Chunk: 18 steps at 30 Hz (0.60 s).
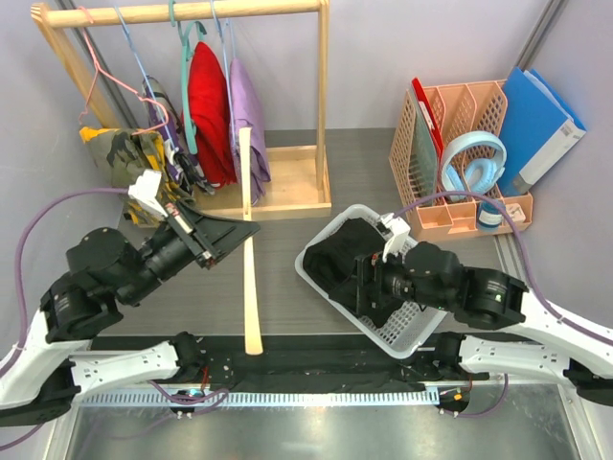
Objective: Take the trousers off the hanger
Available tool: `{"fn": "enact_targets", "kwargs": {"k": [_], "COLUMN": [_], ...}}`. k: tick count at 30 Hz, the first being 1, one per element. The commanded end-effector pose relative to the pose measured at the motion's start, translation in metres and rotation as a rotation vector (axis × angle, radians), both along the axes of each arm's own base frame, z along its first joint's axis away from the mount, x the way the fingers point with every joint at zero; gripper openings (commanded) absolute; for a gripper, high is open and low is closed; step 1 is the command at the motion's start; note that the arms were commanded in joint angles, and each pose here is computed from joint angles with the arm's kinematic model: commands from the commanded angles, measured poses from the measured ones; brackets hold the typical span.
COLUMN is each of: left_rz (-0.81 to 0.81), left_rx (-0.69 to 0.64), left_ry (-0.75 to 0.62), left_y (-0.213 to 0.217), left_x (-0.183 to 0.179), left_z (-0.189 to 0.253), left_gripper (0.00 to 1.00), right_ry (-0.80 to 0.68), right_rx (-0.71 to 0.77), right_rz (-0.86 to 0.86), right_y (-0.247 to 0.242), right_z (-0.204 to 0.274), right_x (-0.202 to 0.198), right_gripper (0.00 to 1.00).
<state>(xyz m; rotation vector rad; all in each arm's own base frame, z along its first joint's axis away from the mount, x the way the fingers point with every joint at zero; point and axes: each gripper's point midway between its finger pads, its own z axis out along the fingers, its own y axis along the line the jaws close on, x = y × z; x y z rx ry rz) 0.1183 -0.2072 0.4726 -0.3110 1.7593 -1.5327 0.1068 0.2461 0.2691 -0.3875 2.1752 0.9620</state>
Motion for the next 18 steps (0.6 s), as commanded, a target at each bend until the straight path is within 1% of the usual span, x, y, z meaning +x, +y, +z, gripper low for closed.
{"fn": "enact_targets", "kwargs": {"k": [1,3,5,8,9,12,18], "left_rz": [0.035,0.061,0.091,0.121,0.129,0.153,0.159], "left_rx": [-0.036,-0.03,-0.022,-0.006,0.007,0.014,-0.004], "left_ry": [-0.058,-0.06,-0.072,-0.083,-0.081,-0.082,-0.07], "left_y": [-0.017,-0.023,-0.028,-0.032,-0.035,-0.037,-0.043], "left_x": [0.017,0.025,0.034,0.043,0.046,0.052,0.056], "left_z": [0.016,0.014,0.013,0.013,0.011,0.008,0.008], "left_gripper": [0.0,0.0,0.0,0.0,0.0,0.0,0.0], "right_ry": [-0.015,-0.014,-0.013,-0.019,-0.027,-0.03,-0.06], "right_rx": [0.356,0.44,0.484,0.569,0.622,0.684,0.658], "right_rz": [0.217,0.273,0.316,0.36,0.373,0.388,0.41], "right_y": [0.028,0.035,0.038,0.04,0.04,0.04,0.064], "right_z": [0.093,0.113,0.124,0.143,0.156,0.169,0.167], "right_x": [-0.036,-0.046,-0.053,-0.061,-0.064,-0.067,-0.063], "right_gripper": [0.89,0.89,0.88,0.87,0.87,0.86,0.81]}}
